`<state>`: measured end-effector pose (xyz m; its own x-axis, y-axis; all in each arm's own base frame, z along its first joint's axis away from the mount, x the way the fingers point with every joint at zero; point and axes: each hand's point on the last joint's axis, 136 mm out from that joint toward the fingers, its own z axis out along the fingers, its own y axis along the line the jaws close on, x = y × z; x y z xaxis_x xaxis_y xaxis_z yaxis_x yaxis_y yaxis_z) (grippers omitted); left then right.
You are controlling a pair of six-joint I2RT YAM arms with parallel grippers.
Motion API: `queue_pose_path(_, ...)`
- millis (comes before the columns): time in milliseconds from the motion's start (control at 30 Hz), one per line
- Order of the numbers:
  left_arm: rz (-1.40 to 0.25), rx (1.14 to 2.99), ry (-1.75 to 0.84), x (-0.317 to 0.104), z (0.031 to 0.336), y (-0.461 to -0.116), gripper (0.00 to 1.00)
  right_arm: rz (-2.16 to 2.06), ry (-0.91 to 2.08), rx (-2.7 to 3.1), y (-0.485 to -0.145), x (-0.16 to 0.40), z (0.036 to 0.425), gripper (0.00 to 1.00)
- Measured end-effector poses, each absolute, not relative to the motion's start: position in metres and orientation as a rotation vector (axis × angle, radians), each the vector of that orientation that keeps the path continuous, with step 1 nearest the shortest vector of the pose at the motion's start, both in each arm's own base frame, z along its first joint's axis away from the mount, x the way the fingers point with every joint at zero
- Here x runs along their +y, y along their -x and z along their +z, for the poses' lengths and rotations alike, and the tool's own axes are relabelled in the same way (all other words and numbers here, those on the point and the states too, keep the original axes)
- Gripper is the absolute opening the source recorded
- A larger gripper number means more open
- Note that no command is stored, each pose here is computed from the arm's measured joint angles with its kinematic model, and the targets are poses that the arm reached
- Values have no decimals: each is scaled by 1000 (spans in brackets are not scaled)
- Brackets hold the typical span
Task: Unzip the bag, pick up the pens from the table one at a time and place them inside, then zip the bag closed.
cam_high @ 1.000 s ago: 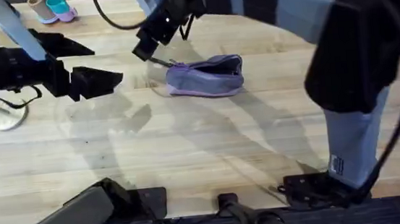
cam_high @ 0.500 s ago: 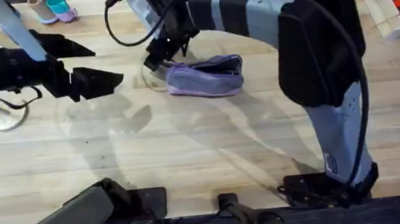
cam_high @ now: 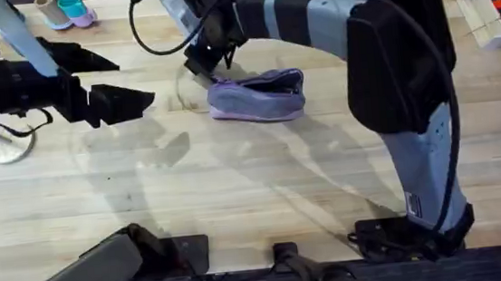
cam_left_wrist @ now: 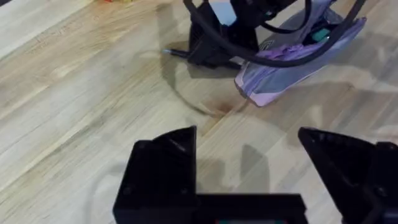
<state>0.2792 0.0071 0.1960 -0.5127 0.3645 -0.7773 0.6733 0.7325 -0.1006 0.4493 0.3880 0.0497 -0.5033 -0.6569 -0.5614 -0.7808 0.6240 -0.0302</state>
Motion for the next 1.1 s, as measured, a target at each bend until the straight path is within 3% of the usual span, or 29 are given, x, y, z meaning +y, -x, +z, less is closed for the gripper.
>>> queue_pose_path(267, -508, 2155, -780, 7, 196, -279, 993, 286, 1196, 2135, -467, 403, 81, 29)
queue_pose_path(300, -508, 2154, -780, 7, 196, -279, 993, 266, 1233, 2061, -468, 404, 108, 29)
queue_pose_path(500, -507, 2154, -780, 7, 196, -279, 993, 183, 1304, 1938, -458, 389, 178, 29)
queue_pose_path(700, -507, 2154, -780, 7, 196, -279, 993, 82, 1458, 1874, -428, 359, 224, 29)
queue_pose_path(1100, -511, 2157, -779, 7, 196, -279, 993, -7, 1755, 1971, -348, 288, 244, 31)
